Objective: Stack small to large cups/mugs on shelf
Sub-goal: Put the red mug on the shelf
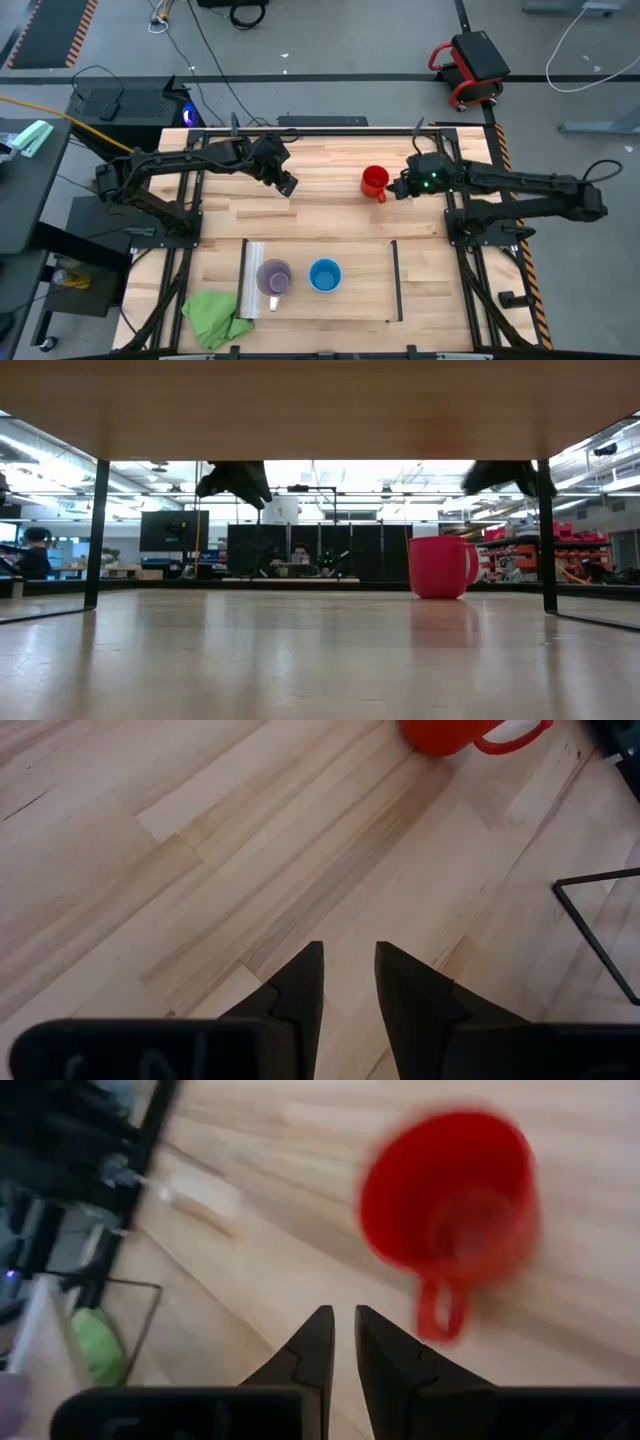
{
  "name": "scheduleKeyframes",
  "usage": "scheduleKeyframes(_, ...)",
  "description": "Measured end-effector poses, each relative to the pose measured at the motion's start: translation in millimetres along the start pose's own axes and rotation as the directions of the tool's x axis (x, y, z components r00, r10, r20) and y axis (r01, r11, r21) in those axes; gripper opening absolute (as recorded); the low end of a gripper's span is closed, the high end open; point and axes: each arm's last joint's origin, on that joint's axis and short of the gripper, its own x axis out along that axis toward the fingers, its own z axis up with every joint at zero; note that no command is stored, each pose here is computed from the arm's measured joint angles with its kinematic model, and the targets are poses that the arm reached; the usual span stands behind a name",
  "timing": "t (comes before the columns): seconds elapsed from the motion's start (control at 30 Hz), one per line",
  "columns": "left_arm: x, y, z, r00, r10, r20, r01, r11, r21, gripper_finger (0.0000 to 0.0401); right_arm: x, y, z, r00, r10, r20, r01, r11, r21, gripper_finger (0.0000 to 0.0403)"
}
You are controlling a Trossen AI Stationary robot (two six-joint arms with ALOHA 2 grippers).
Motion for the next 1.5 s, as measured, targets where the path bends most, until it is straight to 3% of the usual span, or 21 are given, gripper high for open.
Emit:
scheduleKeyframes(0.13, 0, 0, 0, 1.0, 0.0, 0.0, 0.0, 1.0, 0.0, 0.0103, 12, -31, -16, 0.997, -0.043, -0.063, 0.047, 0.997, 0.061, 0.0052)
scheduleKeyframes(0.3, 0, 0, 0, 1.0, 0.0, 0.0, 0.0, 1.0, -0.015, 0.0101, 21, -42, -22, 0.997, 0.066, -0.046, -0.064, 0.996, 0.062, 0.0052)
scheduleKeyframes(0.47, 0, 0, 0, 1.0, -0.002, 0.002, 0.002, 1.0, -0.023, 0.0103, 27, -57, -26, 0.996, 0.047, -0.074, -0.043, 0.997, 0.062, 0.0053)
scheduleKeyframes(0.73, 0, 0, 0, 1.0, -0.002, 0.002, 0.002, 1.0, -0.025, 0.0105, 27, -57, -19, 0.994, 0.101, -0.048, -0.098, 0.994, 0.057, 0.0073)
scheduleKeyframes(1.5, 0, 0, 1, 1.0, -0.004, 0.007, 0.004, 1.0, -0.024, 0.0105, 44, -63, -12, 0.996, 0.068, -0.065, -0.061, 0.992, 0.111, 0.0084)
